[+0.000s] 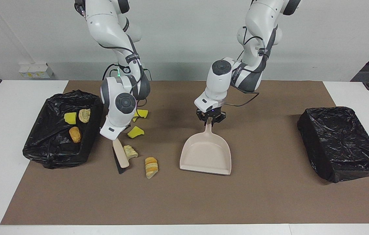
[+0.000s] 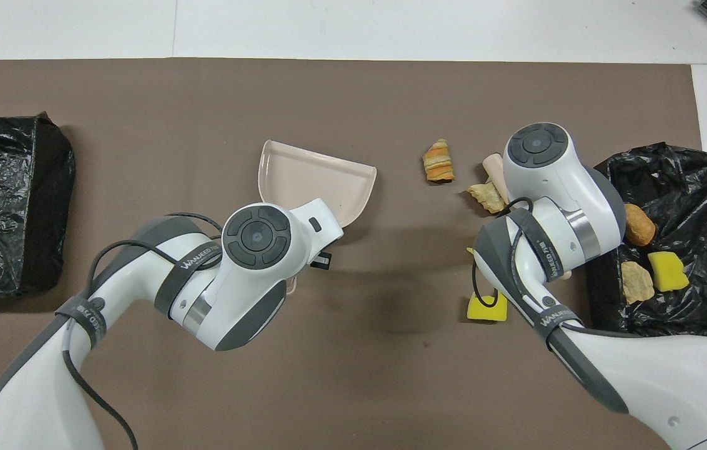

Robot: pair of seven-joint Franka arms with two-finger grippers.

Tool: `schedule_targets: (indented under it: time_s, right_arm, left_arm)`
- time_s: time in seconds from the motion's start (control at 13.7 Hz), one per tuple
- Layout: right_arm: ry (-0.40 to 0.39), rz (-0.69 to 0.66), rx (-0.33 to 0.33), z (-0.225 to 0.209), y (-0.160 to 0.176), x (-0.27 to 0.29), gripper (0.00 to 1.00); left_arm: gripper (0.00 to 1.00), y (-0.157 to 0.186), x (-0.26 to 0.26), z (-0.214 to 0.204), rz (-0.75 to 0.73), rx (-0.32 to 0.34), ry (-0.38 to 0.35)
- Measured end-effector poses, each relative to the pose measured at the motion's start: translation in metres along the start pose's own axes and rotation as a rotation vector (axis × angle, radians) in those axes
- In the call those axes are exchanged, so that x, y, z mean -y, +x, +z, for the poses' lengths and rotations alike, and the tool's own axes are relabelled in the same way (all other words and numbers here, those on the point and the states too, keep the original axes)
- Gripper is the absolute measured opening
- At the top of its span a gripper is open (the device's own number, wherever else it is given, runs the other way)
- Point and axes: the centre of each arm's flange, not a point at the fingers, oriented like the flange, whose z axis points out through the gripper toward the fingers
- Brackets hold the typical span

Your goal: Sweep and dump trash in bin

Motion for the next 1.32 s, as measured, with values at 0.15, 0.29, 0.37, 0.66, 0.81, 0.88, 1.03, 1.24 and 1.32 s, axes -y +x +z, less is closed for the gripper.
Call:
schedule_targets:
  time_s: [0.15,0.29,0.37,0.66,0.81,0.88,1.03,1.24,1.32]
  right_arm:
    - [0.081,0.016,-0.003,-0.003,0.001,0.013,0.26]
    - [0.171,0.042,-0.006,-0.007,0.002,0.027,0.26]
    - [0.214,0.060,-0.006,-0.010,0.003,0.035,0.26]
    - [0.348,0.076,-0.005,-0.027,0.005,0.087,0.26]
    - [0.395,0.064,0.003,-0.036,0.003,0.112,0.26]
    - [0.431,0.073,0.013,-0.040,0.002,0.123,0.26]
    - [0.501,0.108,0.038,-0.047,-0.001,0.137,0.26]
    - [0.526,0.161,0.050,-0.059,-0.009,0.116,0.26]
    - [0.531,0.197,0.065,-0.066,-0.018,0.100,0.26]
  left_arm:
    - [0.31,-0.009,0.021,-0.020,0.197,0.056,0.046]
    - [0.31,-0.014,0.039,-0.033,0.350,0.088,0.064]
    - [0.31,-0.014,0.049,-0.034,0.408,0.098,0.064]
    - [0.31,-0.013,0.072,-0.027,0.630,0.122,0.045]
    - [0.31,-0.013,0.072,-0.019,0.660,0.135,0.035]
    - [0.31,-0.012,0.072,-0.015,0.669,0.138,0.034]
    - [0.31,-0.010,0.073,-0.009,0.684,0.142,0.042]
    - [0.31,-0.007,0.075,-0.001,0.725,0.146,0.053]
    - [0.31,-0.006,0.075,-0.001,0.746,0.140,0.052]
